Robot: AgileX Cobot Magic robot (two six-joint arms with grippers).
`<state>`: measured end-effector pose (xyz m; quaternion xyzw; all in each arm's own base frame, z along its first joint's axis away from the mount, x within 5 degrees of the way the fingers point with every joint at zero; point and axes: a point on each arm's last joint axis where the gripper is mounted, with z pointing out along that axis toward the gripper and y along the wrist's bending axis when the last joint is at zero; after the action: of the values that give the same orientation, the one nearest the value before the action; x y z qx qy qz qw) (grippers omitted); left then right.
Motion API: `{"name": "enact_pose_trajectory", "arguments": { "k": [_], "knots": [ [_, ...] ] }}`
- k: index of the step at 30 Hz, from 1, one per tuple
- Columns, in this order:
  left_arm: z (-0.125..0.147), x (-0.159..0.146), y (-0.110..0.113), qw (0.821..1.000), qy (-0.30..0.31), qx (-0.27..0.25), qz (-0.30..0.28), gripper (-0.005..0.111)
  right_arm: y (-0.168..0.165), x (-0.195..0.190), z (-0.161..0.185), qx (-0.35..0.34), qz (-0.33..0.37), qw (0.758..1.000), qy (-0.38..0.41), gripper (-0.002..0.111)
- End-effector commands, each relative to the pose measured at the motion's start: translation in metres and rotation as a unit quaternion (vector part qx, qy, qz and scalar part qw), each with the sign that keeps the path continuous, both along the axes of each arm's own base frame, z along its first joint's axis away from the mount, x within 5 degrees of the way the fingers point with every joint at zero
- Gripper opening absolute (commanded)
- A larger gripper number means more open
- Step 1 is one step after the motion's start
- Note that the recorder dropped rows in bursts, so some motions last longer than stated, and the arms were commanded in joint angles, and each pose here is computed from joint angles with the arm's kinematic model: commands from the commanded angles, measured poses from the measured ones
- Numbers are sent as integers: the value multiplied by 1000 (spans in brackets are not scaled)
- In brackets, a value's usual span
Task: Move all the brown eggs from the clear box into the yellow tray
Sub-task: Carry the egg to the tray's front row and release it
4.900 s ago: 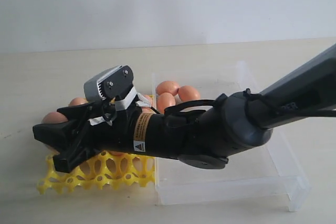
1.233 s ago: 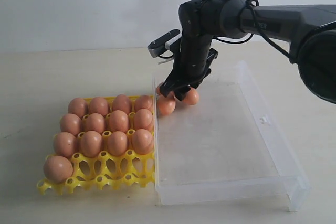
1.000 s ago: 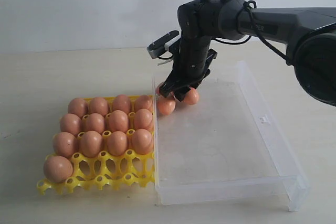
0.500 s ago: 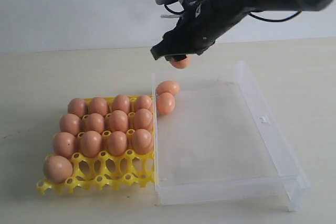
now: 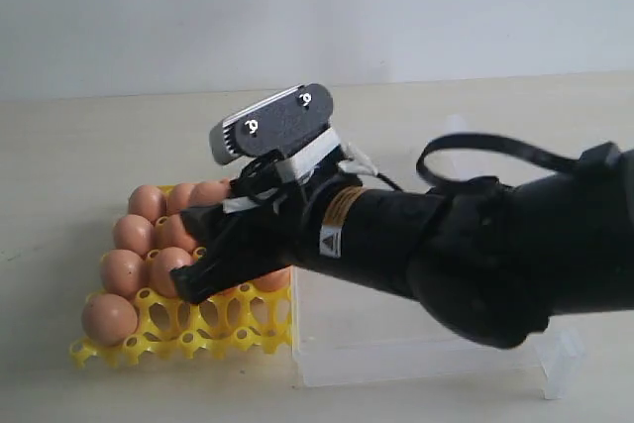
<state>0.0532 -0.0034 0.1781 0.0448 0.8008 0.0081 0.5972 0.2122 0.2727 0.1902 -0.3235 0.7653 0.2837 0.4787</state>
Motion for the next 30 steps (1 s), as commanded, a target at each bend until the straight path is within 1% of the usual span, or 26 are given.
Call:
{"name": "enact_pose_trajectory", "arguments": {
  "k": [1, 6, 10, 13, 16, 20, 25, 27, 30],
  "knots": [
    [3, 0, 0, 1000, -9, -3, 0, 0, 19, -15, -6, 117, 66, 991, 23, 0],
    [3, 0, 0, 1000, -9, -4, 0, 0, 26, -14, -46, 105, 77, 990, 55, 0],
    [3, 0, 0, 1000, -9, -3, 0, 0, 34, -8, -65, 103, 69, 989, 75, 0],
    [3, 0, 0, 1000, -9, -3, 0, 0, 40, -4, -72, 108, 63, 988, 89, 0],
    [3, 0, 0, 1000, -9, -4, 0, 0, 44, 0, -76, 99, 58, 989, 93, 0],
    [3, 0, 0, 1000, -9, -4, 0, 0, 43, 3, -81, 102, 37, 989, 103, 0],
    [3, 0, 0, 1000, -9, -4, 0, 0, 42, 4, -81, 102, 31, 989, 105, 0],
    [3, 0, 0, 1000, -9, -4, 0, 0, 42, 4, -81, 103, 28, 989, 106, 2],
    [3, 0, 0, 1000, -9, -4, 0, 0, 42, 4, -81, 103, 28, 989, 106, 10]
  ]
}}
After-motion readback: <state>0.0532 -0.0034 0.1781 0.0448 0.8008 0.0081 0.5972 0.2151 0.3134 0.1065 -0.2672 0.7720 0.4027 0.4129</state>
